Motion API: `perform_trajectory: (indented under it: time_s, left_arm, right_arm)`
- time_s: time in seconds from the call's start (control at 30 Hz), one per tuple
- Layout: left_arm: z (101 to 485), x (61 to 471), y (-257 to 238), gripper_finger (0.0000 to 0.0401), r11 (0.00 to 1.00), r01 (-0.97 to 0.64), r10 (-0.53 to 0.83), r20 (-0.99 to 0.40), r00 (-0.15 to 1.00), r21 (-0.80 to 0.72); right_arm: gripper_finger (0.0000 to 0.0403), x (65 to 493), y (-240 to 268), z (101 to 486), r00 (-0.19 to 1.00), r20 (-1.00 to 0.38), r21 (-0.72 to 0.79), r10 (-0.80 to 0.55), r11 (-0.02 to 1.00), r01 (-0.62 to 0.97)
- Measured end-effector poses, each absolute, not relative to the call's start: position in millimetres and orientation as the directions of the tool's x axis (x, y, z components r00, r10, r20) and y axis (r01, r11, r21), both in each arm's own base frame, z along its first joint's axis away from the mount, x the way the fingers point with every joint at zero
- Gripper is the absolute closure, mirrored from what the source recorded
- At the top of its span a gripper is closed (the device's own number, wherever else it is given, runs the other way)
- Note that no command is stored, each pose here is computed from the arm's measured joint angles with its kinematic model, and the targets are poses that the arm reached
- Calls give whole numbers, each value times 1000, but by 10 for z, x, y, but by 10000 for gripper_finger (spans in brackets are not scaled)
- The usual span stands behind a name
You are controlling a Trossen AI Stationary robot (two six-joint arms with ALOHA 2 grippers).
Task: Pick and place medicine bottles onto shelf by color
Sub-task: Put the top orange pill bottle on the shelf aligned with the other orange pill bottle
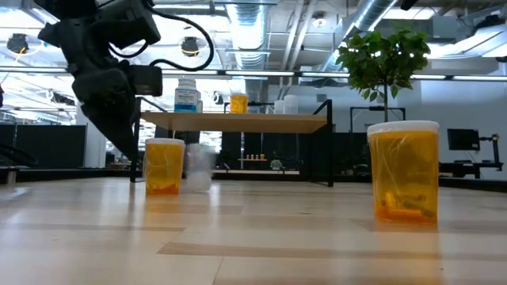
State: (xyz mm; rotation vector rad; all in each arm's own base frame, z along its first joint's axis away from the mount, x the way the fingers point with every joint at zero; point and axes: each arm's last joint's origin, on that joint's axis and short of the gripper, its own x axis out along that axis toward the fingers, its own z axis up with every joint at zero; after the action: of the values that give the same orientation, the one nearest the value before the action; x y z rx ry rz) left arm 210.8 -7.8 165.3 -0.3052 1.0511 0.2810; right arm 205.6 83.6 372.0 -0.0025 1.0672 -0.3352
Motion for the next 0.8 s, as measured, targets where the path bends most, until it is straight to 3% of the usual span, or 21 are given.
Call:
perform_trajectory:
  time_s: [0.17,0.4,0.53,0.8]
  left_arm:
    - [1703,2160,-166,401,926,-279,-86,-862,500,-254]
    - [1453,2293,-227,401,931,-272,-107,-893,438,-245]
    - [1352,2379,-264,401,916,-249,-195,-892,408,-314]
    - [1547,2448,-266,388,939,-205,-203,-925,321,-277]
  right_arm:
    - [333,2076,846,3729,457,-850,-146,-261,951,272]
    - [333,2076,846,3729,457,-850,-145,-261,951,273]
    - [333,2075,846,3729,456,-851,-145,-260,951,272]
    - [333,2075,846,3730,456,-851,-144,-259,952,271]
